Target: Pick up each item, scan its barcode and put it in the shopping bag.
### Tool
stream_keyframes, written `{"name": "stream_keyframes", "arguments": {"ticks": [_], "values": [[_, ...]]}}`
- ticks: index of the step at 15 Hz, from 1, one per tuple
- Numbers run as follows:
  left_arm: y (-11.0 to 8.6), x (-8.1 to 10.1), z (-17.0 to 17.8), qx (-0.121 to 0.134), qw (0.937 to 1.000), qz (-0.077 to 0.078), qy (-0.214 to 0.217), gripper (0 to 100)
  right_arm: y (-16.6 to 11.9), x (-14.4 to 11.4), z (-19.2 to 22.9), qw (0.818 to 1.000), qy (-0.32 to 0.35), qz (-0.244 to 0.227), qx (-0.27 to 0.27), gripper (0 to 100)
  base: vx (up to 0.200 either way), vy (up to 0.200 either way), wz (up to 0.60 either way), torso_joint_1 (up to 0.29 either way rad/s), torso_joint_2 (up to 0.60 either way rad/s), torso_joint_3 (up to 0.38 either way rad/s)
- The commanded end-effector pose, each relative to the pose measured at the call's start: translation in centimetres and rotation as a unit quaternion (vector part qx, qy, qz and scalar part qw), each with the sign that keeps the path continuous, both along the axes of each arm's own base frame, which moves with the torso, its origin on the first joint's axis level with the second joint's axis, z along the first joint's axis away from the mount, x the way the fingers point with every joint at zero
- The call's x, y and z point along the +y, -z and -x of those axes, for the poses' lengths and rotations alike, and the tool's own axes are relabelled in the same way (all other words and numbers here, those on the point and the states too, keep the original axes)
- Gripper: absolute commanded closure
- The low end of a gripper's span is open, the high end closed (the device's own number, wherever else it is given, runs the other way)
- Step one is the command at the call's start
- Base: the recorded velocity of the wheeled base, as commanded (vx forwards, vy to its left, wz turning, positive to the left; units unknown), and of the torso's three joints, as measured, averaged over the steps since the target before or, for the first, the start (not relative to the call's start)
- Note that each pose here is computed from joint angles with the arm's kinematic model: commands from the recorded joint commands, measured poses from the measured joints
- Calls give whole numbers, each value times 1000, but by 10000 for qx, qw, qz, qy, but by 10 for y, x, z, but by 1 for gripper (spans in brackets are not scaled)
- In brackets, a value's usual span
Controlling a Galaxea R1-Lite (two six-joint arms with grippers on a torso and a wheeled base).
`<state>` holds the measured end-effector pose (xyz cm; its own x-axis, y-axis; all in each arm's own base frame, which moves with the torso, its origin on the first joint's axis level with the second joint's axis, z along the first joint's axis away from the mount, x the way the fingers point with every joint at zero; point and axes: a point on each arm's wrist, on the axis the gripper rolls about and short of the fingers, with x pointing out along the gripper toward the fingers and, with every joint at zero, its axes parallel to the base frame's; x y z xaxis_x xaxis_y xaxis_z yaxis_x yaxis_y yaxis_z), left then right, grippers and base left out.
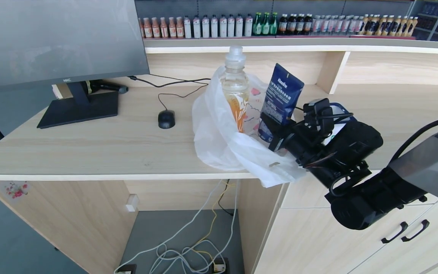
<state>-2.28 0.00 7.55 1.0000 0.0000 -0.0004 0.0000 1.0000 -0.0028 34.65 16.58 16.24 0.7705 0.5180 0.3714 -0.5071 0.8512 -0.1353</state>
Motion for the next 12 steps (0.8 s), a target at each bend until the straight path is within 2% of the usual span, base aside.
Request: {"name": "stream_keyframes", "arguments": {"ticks": [1,12], "values": [[0,0,0,-2,10000,2,0,0,4,1,-2,10000,-2,23,46,100,0,0,0,0,0,0],[0,0,0,-2,10000,2,0,0,12,3,-10,10000,10,15,97,100,0,0,0,0,0,0]]}}
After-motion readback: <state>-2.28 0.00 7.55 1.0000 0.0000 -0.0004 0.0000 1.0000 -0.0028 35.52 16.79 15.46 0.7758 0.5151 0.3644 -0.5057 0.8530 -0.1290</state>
